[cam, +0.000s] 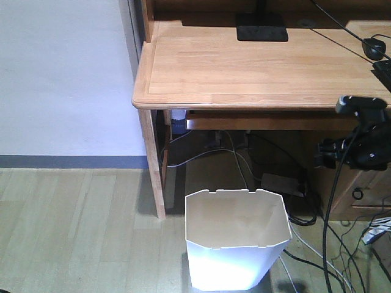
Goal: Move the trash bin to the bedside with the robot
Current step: 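Lower the right gripper toward the rim of the white trash bin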
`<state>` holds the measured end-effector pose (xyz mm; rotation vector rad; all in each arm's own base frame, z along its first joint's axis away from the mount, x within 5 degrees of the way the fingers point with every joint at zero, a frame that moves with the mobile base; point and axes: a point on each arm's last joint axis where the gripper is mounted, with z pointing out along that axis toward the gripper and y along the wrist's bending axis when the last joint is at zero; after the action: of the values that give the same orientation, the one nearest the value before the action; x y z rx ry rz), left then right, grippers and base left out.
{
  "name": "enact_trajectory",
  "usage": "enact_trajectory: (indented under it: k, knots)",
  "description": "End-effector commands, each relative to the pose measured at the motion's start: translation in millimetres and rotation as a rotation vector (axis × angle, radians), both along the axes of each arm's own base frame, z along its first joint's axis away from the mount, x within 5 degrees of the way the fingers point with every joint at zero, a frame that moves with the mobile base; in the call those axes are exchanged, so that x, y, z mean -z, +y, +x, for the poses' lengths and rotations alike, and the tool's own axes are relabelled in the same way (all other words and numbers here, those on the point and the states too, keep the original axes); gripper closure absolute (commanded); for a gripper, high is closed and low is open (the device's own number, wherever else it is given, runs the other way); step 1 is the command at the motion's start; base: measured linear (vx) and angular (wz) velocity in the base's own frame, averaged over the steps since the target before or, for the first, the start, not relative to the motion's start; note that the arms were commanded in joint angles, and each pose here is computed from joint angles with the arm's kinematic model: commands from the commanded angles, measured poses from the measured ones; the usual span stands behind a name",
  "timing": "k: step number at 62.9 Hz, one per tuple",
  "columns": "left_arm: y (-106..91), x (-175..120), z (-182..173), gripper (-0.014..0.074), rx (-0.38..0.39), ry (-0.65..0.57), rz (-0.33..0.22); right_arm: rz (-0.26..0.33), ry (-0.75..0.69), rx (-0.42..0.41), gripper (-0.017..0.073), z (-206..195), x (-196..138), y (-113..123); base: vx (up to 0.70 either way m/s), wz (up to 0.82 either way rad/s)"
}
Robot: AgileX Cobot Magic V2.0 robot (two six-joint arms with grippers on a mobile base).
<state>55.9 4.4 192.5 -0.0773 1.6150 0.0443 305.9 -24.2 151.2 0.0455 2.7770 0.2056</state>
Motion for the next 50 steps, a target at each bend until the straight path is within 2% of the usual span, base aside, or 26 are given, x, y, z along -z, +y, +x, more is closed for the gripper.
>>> enact_trajectory:
  k: [1,16,27,34,50]
  knots:
    - [-0.6,-15,-1,0.0600,0.007,-0.102,0.002,-0.007,-0.059,-0.010,-0.0003,15,11,-6,0.00,0.00]
    - [-0.6,-15,-1,0.0600,0.007,-0.102,0.002,-0.055,0.014,-0.040,-0.0003,30,84,-11,0.00,0.00]
    - [-0.6,-15,-1,0.0600,0.007,-0.102,0.002,-0.046,0.110,-0.068,-0.0003,43,136,-13,0.00,0.00]
    - [-0.6,-15,-1,0.0600,0.007,-0.102,0.002,-0.041,0.132,-0.074,-0.0003,55,160,-14,0.00,0.00]
    - [-0.6,-15,-1,0.0600,0.007,-0.102,0.002,-0.028,0.175,-0.145,-0.0003,77,216,-16,0.00,0.00]
